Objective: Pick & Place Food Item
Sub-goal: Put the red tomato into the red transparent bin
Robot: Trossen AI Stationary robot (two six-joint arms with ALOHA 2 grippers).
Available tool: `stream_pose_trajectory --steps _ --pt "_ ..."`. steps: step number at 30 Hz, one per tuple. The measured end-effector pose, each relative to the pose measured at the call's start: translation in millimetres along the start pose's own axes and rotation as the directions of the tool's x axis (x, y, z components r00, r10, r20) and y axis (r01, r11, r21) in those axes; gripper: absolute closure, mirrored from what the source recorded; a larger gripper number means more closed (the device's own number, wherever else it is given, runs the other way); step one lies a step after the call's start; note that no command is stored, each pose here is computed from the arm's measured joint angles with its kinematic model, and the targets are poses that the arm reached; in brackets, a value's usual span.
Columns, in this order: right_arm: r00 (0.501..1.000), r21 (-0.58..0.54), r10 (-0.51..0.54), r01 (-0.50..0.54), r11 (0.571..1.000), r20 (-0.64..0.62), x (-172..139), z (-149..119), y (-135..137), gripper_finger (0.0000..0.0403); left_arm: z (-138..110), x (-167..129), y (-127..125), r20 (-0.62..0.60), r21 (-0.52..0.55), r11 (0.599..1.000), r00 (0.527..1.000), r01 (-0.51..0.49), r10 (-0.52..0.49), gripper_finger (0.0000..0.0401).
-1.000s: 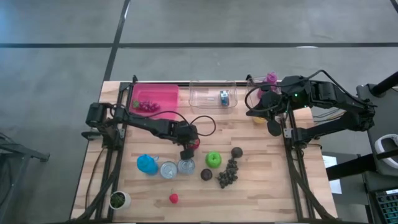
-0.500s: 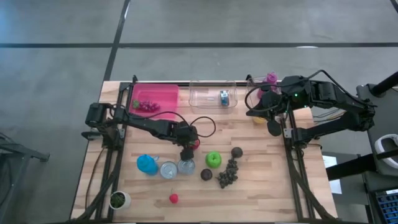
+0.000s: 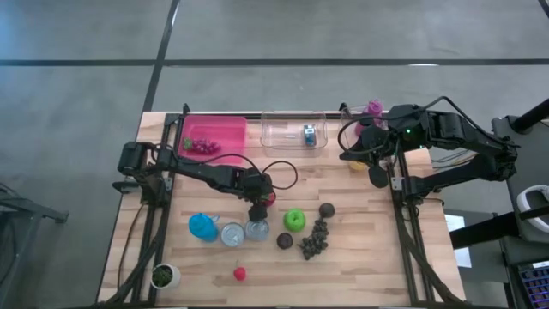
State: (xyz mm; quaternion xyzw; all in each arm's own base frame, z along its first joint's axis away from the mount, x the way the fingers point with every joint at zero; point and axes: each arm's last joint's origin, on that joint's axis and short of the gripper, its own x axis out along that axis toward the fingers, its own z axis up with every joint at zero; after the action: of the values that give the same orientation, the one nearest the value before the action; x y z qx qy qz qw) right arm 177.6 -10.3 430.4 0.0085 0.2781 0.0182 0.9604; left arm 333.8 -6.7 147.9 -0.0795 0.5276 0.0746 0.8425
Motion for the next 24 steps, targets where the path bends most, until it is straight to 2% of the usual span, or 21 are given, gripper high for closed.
stream_pose_trajectory --steps 7,13,17,24 --pt "1.0 0.0 0.0 0.0 1.0 0.0 0 0 0 0.039 0 0 0 -0.001 -0.004 1.0 1.0 0.001 -0.001 0.0132" --pt "1.0 0.0 0.0 0.0 1.0 0.0 0 0 0 0.039 -1 -3 0 -0.009 -0.004 1.0 1.0 -0.001 0.001 0.0166" --pt "1.0 0.0 0.0 0.0 1.0 0.0 0 0 0 0.039 -1 -4 2 -0.007 -0.011 1.0 1.0 -0.004 0.004 0.0171" --pt "1.0 0.0 0.0 0.0 1.0 0.0 0 0 0 0.039 2 -25 14 0.008 -0.081 0.996 0.999 -0.044 0.045 0.017"
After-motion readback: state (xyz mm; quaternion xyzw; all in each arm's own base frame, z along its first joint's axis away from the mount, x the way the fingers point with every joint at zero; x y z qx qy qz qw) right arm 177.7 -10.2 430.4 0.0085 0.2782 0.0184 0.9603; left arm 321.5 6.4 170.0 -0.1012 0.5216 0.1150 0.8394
